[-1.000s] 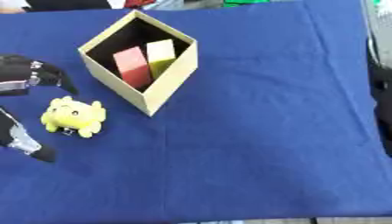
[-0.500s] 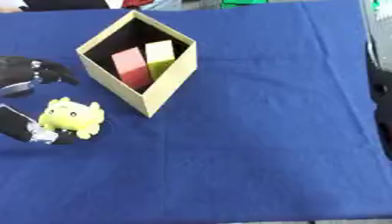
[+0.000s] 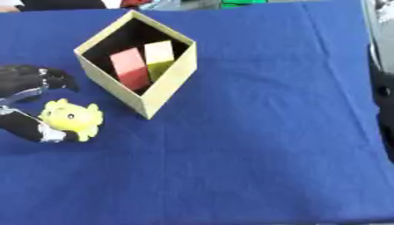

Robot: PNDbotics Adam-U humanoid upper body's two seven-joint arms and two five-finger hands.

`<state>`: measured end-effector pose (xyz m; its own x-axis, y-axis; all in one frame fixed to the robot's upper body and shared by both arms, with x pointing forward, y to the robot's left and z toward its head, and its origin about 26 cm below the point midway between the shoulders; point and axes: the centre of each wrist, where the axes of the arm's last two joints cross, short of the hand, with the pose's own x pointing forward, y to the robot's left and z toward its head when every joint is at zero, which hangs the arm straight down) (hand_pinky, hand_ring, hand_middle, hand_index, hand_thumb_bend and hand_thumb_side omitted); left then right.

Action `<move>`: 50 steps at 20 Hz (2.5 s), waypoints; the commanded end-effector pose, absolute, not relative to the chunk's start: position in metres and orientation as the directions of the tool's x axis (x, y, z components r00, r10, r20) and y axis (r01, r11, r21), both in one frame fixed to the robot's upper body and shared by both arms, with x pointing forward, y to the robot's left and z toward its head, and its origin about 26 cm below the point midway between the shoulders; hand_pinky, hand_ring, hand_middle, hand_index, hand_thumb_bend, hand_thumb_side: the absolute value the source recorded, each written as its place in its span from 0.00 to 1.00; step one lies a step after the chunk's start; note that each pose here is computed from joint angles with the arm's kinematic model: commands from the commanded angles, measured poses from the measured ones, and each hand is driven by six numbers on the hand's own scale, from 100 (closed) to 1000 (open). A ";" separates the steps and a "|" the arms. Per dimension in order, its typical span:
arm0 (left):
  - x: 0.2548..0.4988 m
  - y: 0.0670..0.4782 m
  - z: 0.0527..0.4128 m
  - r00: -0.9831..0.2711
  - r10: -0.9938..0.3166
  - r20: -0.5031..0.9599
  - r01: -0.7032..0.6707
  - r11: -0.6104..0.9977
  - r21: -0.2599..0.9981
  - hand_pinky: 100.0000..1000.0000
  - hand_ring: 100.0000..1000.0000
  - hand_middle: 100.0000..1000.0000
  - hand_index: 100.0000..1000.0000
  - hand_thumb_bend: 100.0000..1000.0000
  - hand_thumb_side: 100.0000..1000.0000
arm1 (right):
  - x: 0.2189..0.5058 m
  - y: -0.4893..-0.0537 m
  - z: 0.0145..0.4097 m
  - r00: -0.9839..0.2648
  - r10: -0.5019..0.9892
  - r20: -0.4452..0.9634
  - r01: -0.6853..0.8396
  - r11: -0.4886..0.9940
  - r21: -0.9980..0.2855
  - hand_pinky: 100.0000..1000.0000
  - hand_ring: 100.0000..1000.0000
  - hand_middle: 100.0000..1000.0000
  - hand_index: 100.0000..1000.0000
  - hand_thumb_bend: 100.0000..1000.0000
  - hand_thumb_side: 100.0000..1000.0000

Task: Pick up objects on the table and place them in the box.

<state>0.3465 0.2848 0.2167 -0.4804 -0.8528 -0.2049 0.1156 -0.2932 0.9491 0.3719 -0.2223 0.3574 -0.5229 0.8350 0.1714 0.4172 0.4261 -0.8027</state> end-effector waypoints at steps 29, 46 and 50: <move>0.356 0.287 0.212 -0.479 -0.840 -0.254 0.098 -0.339 0.936 0.67 0.68 0.63 0.71 0.25 0.41 | 0.365 -0.221 0.370 -0.545 0.822 0.164 0.436 0.445 -0.783 0.89 0.82 0.75 0.80 0.00 0.89; 0.334 0.279 0.257 -0.498 -0.833 -0.240 -0.014 -0.269 0.963 0.63 0.62 0.56 0.66 0.03 0.31 | 0.364 -0.223 0.366 -0.536 0.829 0.163 0.439 0.438 -0.784 0.89 0.82 0.75 0.80 0.00 0.89; 0.331 0.273 0.279 -0.502 -0.842 -0.197 -0.061 -0.193 0.979 0.61 0.60 0.55 0.64 0.00 0.31 | 0.364 -0.222 0.366 -0.536 0.829 0.160 0.441 0.437 -0.784 0.89 0.82 0.75 0.80 0.00 0.88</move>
<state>0.3357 0.2705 0.2615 -0.5140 -0.8373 -0.1865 -0.0193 -0.2061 0.9783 0.3705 -0.2210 0.3551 -0.5324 0.8258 0.1861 0.4045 0.4413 -0.8010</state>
